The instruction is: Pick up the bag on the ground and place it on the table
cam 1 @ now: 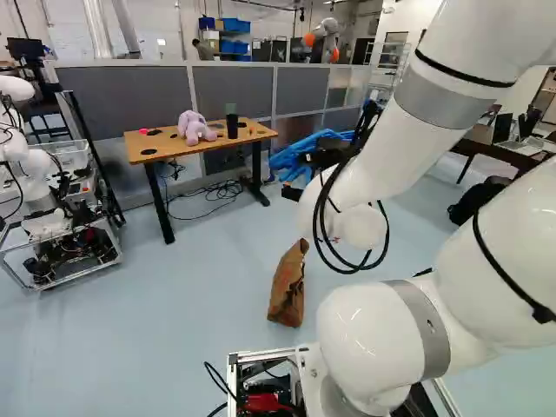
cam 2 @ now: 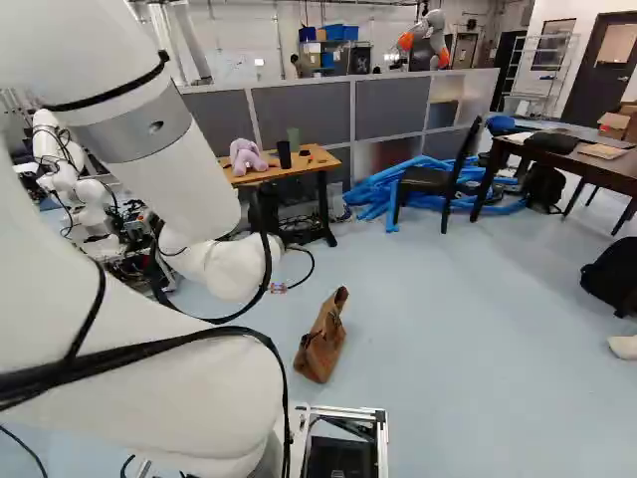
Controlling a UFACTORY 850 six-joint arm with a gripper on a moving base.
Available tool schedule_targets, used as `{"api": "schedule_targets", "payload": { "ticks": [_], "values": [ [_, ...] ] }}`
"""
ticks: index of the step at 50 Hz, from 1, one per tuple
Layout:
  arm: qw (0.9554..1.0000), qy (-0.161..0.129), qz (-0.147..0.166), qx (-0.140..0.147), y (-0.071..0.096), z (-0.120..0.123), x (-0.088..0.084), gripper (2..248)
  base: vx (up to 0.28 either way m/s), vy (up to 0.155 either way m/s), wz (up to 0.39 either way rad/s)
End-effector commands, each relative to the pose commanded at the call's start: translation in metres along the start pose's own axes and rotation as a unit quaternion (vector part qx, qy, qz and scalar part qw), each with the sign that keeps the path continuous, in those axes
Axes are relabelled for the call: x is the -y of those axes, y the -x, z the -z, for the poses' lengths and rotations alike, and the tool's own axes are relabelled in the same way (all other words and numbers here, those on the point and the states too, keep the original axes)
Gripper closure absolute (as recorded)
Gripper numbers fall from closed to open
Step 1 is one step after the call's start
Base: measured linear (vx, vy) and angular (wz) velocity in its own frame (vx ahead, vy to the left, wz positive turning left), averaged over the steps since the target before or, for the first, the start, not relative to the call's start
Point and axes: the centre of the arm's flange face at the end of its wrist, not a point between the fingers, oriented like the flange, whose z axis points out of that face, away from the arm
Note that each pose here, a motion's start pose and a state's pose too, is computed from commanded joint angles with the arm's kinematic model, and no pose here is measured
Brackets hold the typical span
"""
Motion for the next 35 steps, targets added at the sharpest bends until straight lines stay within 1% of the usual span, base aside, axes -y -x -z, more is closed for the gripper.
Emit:
{"api": "schedule_targets", "payload": {
  "ticks": [17,35],
  "values": [
    [0.9989,0.020,-0.018,0.039,-0.009,-0.031,-0.003,3,0.000,0.000,0.000],
    [0.9953,0.042,-0.040,0.078,-0.018,-0.065,-0.007,3,0.000,0.000,0.000]
  ]
}}
